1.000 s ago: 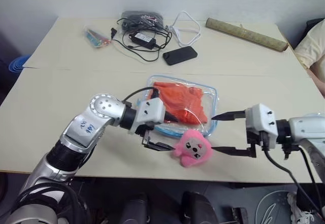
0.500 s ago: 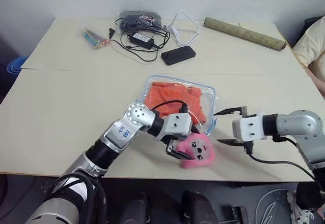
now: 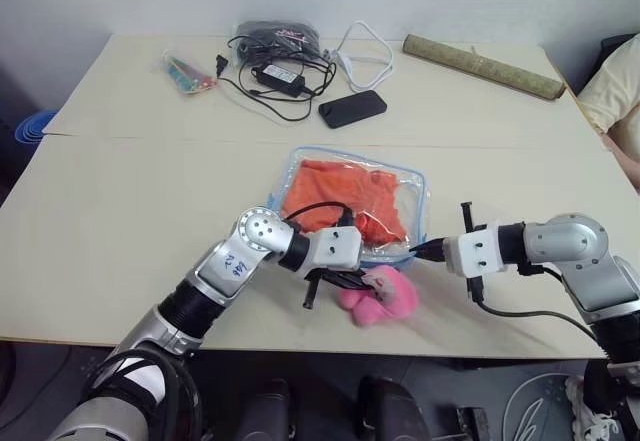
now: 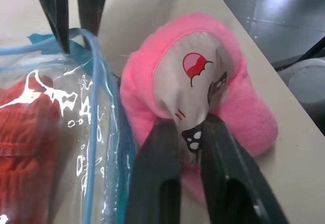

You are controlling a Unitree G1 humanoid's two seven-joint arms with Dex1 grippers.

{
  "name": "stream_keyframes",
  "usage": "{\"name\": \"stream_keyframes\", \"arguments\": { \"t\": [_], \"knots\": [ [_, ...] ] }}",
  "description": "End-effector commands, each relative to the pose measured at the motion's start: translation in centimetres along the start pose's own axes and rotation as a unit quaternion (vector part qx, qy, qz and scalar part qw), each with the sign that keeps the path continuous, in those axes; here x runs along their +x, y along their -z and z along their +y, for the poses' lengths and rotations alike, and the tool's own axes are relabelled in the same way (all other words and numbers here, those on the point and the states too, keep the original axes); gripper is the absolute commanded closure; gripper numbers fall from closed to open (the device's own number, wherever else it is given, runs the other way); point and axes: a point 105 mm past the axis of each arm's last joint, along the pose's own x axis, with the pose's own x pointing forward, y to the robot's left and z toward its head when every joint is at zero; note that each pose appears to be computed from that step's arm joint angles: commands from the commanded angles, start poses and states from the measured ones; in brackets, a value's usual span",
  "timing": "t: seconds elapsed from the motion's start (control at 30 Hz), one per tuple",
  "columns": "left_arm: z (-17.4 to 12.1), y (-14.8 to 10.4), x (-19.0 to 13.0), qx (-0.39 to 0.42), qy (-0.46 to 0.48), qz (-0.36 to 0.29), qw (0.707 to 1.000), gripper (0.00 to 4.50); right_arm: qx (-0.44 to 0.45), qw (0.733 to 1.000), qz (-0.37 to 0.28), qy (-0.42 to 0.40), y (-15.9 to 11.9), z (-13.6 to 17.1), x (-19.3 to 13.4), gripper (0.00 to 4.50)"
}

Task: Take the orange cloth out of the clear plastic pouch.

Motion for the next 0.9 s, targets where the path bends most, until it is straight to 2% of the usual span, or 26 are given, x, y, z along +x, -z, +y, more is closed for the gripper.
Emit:
{"name": "stream_keyframes", "arguments": {
  "t": [0.03,0.4,0.6,0.9],
  "knots": [
    [0.3,-0.3,-1.2,0.006,-0.033,0.002,0.999,4.49,-0.016,1.000,0.001,0.006,0.0,-0.4,0.2,4.50],
    [-0.7,1.8,-6.0,-0.066,-0.160,0.010,0.985,4.49,-0.010,1.000,-0.010,-0.010,0.4,-0.4,-0.3,4.50],
    [-1.8,3.2,-11.2,-0.138,-0.282,0.016,0.949,4.49,-0.024,1.000,-0.007,-0.006,0.8,-0.7,-0.7,4.50],
    [-4.6,6.0,-19.7,-0.235,-0.416,0.043,0.878,4.49,-0.055,0.998,0.005,-0.018,2.0,-0.7,-1.9,4.50]
  ]
}}
